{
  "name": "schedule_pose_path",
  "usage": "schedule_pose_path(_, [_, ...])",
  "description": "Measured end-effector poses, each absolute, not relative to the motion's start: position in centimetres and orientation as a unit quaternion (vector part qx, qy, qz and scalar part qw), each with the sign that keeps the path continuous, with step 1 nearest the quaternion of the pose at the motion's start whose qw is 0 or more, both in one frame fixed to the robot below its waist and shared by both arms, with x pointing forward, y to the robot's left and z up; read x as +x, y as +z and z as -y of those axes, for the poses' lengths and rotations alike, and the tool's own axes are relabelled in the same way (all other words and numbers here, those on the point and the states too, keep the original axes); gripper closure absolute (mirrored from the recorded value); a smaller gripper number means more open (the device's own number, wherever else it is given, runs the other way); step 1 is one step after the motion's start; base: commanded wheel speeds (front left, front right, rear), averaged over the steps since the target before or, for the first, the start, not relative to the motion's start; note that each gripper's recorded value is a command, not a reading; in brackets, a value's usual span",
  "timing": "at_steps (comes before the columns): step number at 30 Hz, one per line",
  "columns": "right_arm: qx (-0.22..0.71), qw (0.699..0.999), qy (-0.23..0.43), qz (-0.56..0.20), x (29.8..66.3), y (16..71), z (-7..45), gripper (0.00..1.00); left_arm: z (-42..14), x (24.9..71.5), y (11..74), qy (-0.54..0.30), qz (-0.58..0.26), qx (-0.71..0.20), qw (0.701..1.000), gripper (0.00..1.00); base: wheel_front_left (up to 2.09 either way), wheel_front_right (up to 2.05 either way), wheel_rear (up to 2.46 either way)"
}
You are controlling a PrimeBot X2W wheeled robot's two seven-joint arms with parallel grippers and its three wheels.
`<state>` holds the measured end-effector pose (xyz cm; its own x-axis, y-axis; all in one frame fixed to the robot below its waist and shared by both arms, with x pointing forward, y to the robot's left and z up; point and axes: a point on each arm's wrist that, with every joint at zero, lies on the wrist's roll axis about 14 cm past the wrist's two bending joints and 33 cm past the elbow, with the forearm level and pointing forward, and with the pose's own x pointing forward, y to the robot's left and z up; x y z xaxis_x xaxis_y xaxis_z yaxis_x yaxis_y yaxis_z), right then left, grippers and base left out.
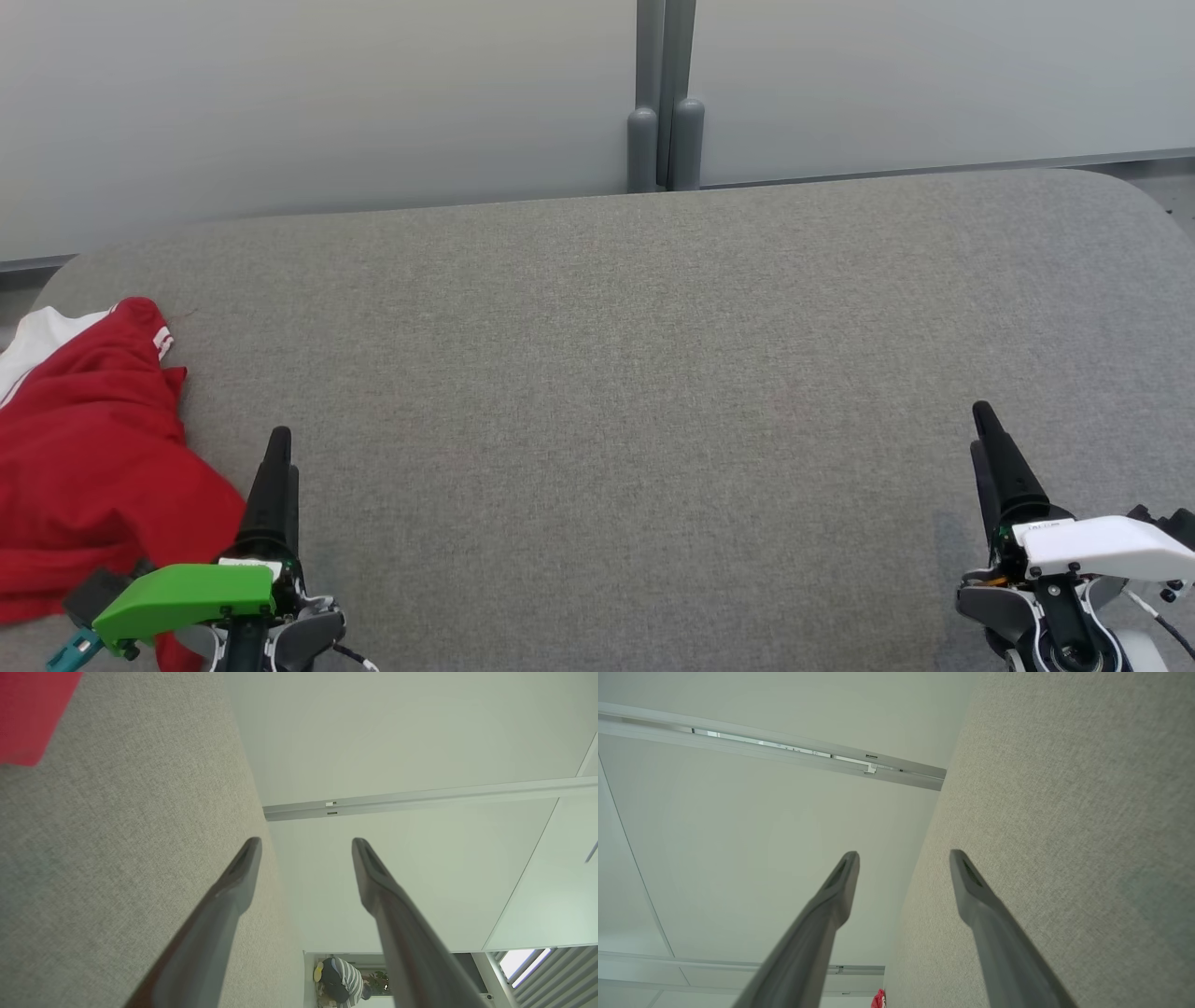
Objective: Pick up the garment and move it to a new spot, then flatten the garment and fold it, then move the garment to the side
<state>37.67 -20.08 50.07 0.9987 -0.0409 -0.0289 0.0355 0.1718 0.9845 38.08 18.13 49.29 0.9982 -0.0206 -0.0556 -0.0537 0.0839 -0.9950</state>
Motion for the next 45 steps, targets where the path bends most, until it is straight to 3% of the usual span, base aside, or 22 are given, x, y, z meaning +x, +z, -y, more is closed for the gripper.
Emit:
schedule_pose_path(9, [0.526,0.85,-0.013,0.018,37.6,51.6,20.1,0.0,-17.7,38.1,49.3,0.006,-0.031,-0.609,0.793,0.0,0.0,0.0,0.0])
schedule_pose_path(20, [0.396,0.918,-0.011,0.02,37.2,51.8,20.0,0.0,-17.4,38.0,49.2,-0.007,-0.035,-0.497,0.867,0.0,0.0,0.0,0.0])
schedule_pose_path(33, [0.275,0.961,-0.008,0.026,37.2,52.0,20.1,0.0,-16.7,38.0,49.0,-0.027,-0.039,-0.377,0.925,0.0,0.0,0.0,0.0])
schedule_pose_path(45, [0.197,0.98,-0.009,0.022,37.1,51.5,20.7,0.0,-16.9,37.9,49.0,-0.036,-0.032,-0.296,0.954,0.0,0.0,0.0,0.0])
